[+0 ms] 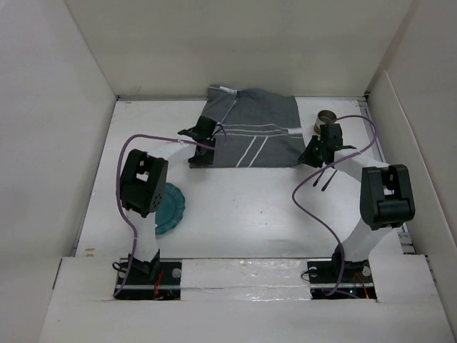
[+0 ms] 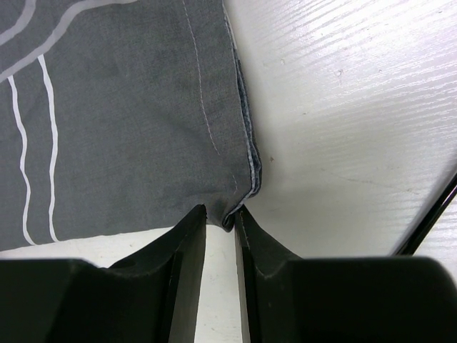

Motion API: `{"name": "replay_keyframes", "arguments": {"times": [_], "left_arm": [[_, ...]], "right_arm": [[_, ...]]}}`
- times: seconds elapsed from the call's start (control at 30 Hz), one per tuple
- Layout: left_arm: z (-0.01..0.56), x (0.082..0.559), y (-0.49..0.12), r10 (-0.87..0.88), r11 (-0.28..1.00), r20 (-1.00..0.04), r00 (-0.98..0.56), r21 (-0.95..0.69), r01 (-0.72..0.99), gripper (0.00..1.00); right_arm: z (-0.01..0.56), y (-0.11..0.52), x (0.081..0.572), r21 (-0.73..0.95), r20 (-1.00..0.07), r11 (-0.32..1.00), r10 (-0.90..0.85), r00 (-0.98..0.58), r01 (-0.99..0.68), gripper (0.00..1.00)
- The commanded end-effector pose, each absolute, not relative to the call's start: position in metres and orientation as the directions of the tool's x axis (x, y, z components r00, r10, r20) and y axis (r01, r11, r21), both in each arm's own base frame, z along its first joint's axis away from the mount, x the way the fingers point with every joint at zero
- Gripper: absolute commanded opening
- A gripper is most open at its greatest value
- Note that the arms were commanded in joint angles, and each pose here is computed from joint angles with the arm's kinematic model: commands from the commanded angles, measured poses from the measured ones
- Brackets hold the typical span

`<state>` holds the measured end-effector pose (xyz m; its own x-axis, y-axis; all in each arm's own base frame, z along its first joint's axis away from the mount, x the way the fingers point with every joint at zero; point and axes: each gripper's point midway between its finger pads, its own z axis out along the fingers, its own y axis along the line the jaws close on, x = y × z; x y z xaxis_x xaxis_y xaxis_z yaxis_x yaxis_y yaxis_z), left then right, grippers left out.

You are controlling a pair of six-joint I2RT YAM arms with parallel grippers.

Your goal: Set the dinner table for one person

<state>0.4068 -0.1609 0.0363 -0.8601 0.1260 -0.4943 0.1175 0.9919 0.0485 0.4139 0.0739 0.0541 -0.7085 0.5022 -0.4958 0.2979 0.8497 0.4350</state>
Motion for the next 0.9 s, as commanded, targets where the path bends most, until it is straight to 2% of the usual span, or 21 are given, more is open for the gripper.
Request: {"name": "replay_keyframes", "arguments": {"times": [0.0, 0.17, 0.27, 0.3, 0.4, 0.43, 0.53, 0.7, 0.8, 0.83, 0.87], "left_arm": [[0.034, 0.396, -0.164, 0.149, 0.988, -0.476, -0.866, 0.044, 0.146, 0.39], [0.029, 0.395, -0.163, 0.154, 0.988, -0.47, -0.869, 0.049, 0.149, 0.38], [0.024, 0.395, -0.161, 0.148, 0.989, -0.466, -0.872, 0.06, 0.136, 0.32], [0.025, 0.398, -0.159, 0.145, 0.989, -0.474, -0.868, 0.072, 0.127, 0.27], [0.03, 0.399, -0.158, 0.135, 0.991, -0.488, -0.862, 0.074, 0.113, 0.02], [0.034, 0.4, -0.157, 0.132, 0.991, -0.498, -0.857, 0.074, 0.109, 0.0], [0.056, 0.407, -0.16, 0.103, 0.995, -0.549, -0.83, 0.05, 0.09, 0.0], [0.128, 0.427, -0.155, -0.07, 0.992, -0.668, -0.741, -0.127, 0.021, 0.0], [0.181, 0.435, -0.137, -0.2, 0.967, -0.728, -0.655, -0.253, -0.014, 0.0], [0.212, 0.439, -0.128, -0.281, 0.946, -0.749, -0.6, -0.323, -0.04, 0.0], [0.213, 0.439, -0.127, -0.282, 0.945, -0.75, -0.598, -0.324, -0.04, 0.0]], "right_arm": [[0.065, 0.078, 0.424, 0.443, -0.525, 0.856, 0.488, -0.697, 0.266, 0.29], [0.063, 0.078, 0.425, 0.445, -0.521, 0.854, 0.491, -0.699, 0.269, 0.29], [0.061, 0.078, 0.424, 0.445, -0.517, 0.854, 0.492, -0.701, 0.271, 0.29], [0.06, 0.082, 0.423, 0.444, -0.515, 0.856, 0.485, -0.706, 0.264, 0.29], [0.058, 0.082, 0.421, 0.441, -0.511, 0.857, 0.485, -0.71, 0.268, 0.2], [0.057, 0.081, 0.422, 0.438, -0.513, 0.857, 0.485, -0.708, 0.27, 0.14], [0.062, 0.08, 0.422, 0.439, -0.52, 0.857, 0.487, -0.701, 0.27, 0.0], [0.093, 0.079, 0.426, 0.439, -0.57, 0.863, 0.483, -0.664, 0.25, 0.0], [0.134, 0.079, 0.428, 0.447, -0.63, 0.868, 0.477, -0.612, 0.217, 0.0], [0.166, 0.077, 0.425, 0.457, -0.667, 0.868, 0.478, -0.571, 0.193, 0.0], [0.172, 0.077, 0.428, 0.458, -0.677, 0.87, 0.475, -0.561, 0.183, 0.0]]}}
